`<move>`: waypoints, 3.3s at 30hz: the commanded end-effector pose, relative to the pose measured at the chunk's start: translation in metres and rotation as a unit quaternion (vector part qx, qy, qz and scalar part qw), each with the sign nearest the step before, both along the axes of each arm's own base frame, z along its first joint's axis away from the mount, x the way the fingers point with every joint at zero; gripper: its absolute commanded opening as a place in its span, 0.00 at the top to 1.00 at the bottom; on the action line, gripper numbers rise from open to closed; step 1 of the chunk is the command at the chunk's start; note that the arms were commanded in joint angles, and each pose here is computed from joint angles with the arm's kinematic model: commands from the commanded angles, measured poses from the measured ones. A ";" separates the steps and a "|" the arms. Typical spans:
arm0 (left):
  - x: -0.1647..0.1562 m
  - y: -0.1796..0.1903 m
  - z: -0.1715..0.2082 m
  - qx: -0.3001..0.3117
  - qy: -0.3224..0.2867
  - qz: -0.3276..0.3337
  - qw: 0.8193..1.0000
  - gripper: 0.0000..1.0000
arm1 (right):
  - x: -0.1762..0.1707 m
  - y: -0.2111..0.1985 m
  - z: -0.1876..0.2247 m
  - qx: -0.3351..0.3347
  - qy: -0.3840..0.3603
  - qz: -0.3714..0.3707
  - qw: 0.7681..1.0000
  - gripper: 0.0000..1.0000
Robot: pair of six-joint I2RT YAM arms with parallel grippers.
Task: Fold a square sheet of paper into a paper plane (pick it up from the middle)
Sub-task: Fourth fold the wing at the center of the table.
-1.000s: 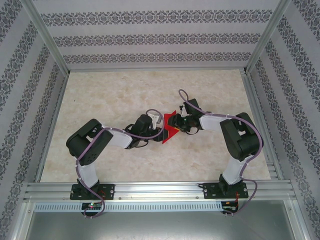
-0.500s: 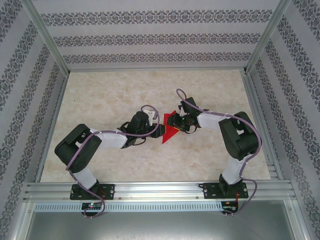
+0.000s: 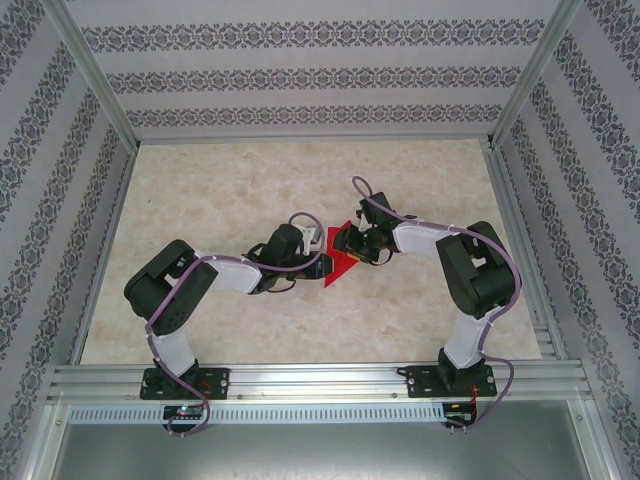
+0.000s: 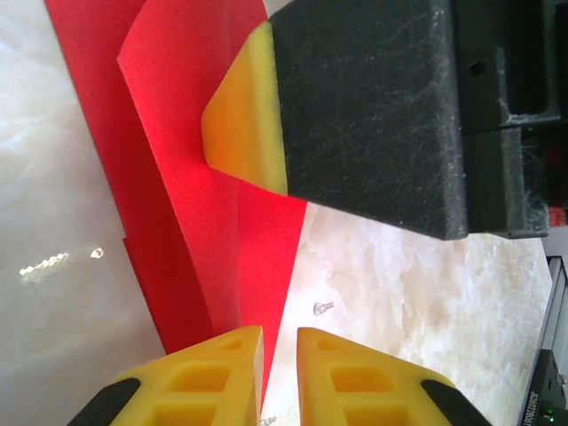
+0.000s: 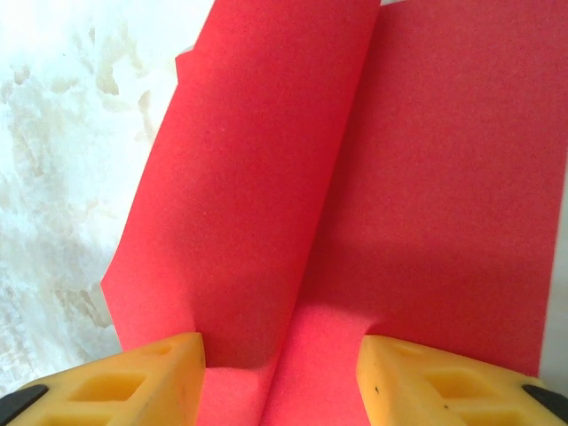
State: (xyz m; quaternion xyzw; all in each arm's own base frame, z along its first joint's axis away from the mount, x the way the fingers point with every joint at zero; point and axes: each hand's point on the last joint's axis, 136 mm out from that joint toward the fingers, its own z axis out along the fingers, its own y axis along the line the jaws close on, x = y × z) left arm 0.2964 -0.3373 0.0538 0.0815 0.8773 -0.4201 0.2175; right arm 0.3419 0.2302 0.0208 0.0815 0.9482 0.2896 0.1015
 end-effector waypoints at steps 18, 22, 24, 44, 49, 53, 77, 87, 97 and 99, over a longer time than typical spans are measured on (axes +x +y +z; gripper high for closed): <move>0.016 0.006 -0.022 0.057 0.027 0.030 0.998 0.92 | -0.023 -0.030 -0.049 -0.083 0.061 -0.013 0.995 0.51; 0.016 0.007 -0.025 0.059 0.029 0.030 0.997 0.93 | -0.022 -0.030 -0.047 -0.083 0.057 -0.011 0.995 0.50; 0.017 0.006 -0.025 0.060 0.029 0.029 0.997 0.93 | -0.023 -0.031 -0.048 -0.086 0.058 -0.010 0.995 0.51; 0.018 0.004 -0.013 0.052 0.023 0.029 0.998 0.91 | -0.031 -0.044 -0.071 -0.148 0.102 -0.008 0.984 0.61; 0.024 0.007 0.002 0.047 0.003 0.043 0.998 0.90 | -0.031 -0.045 -0.072 -0.152 0.102 -0.009 0.983 0.61; 0.031 0.008 0.006 0.046 -0.007 0.052 0.998 0.89 | -0.031 -0.045 -0.072 -0.150 0.102 -0.012 0.983 0.61; 0.034 0.008 -0.024 0.075 0.022 0.055 0.995 0.92 | -0.035 -0.049 -0.077 -0.159 0.113 -0.018 0.981 0.61; 0.032 0.009 -0.031 0.080 0.033 0.054 0.995 0.92 | -0.035 -0.047 -0.080 -0.159 0.116 -0.011 0.980 0.61; 0.032 0.009 -0.036 0.086 0.039 0.053 0.994 0.92 | -0.037 -0.049 -0.083 -0.165 0.120 -0.011 0.979 0.62; 0.031 0.010 -0.038 0.088 0.042 0.053 0.994 0.92 | -0.038 -0.049 -0.084 -0.166 0.123 -0.010 0.978 0.62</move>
